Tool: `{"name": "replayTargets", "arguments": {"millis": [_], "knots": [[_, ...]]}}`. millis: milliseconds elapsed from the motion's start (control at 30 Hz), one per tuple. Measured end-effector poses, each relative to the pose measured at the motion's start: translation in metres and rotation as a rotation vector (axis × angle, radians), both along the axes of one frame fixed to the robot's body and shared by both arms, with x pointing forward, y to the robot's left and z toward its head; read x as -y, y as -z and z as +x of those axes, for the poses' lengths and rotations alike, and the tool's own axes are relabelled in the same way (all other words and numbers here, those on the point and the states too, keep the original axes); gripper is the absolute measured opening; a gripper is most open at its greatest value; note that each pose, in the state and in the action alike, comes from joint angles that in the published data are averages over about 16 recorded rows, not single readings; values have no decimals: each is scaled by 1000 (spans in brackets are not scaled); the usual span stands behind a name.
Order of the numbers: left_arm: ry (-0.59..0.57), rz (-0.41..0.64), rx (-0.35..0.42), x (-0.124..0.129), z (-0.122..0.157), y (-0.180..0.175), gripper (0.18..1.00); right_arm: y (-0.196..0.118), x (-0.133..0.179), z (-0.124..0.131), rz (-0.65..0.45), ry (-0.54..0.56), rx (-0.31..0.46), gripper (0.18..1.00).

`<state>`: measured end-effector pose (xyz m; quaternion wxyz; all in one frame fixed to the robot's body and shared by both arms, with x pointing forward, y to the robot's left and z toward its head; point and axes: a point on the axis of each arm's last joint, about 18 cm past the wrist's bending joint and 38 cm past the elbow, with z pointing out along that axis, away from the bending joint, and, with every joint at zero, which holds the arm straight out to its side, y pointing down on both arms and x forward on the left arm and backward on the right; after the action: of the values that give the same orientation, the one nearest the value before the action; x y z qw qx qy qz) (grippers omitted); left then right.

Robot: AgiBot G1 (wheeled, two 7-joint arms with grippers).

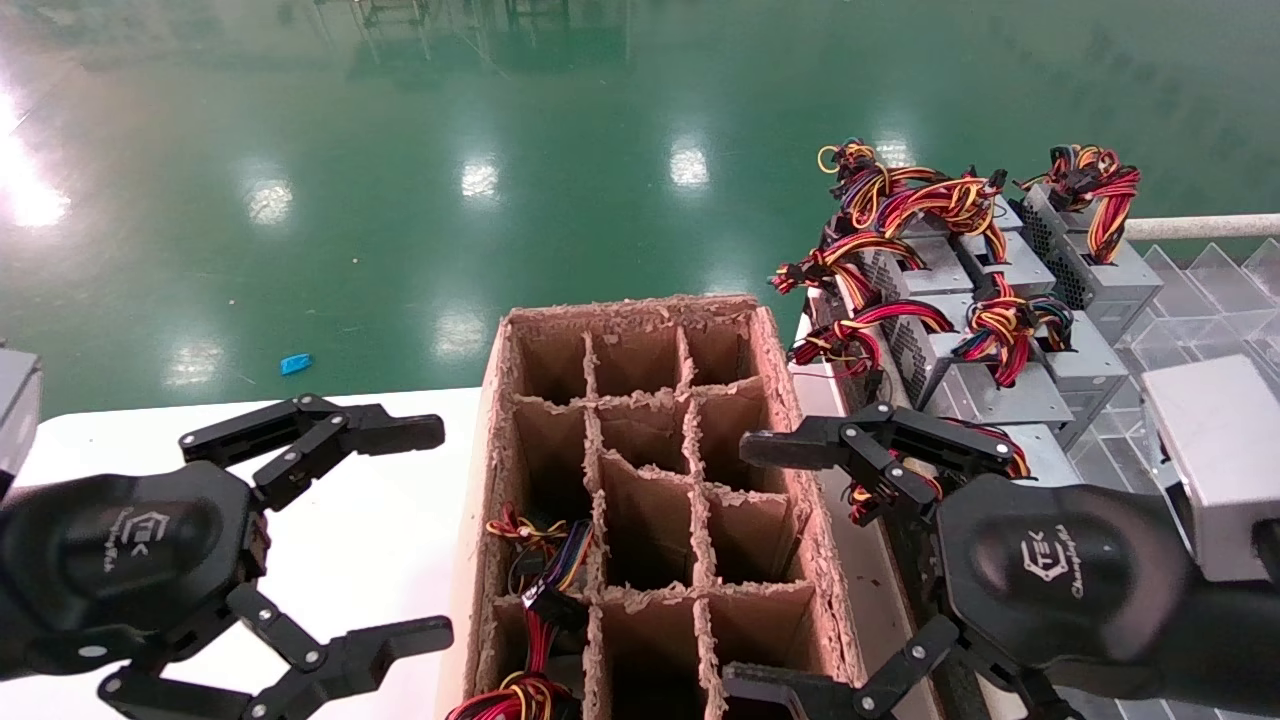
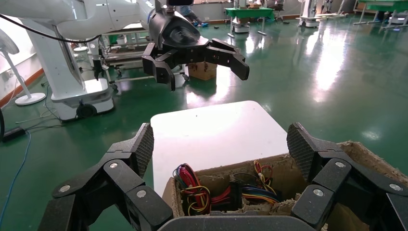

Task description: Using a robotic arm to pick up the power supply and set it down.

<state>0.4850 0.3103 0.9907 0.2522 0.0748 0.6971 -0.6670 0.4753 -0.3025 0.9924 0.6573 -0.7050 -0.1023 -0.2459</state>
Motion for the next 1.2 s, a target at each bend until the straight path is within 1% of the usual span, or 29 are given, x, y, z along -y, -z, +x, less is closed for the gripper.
{"name": "replayTargets", "arguments": {"millis": [1200], "knots": [[0, 0, 0, 0, 0, 0, 1001, 0, 0, 0, 0, 0, 0, 1000]]}}
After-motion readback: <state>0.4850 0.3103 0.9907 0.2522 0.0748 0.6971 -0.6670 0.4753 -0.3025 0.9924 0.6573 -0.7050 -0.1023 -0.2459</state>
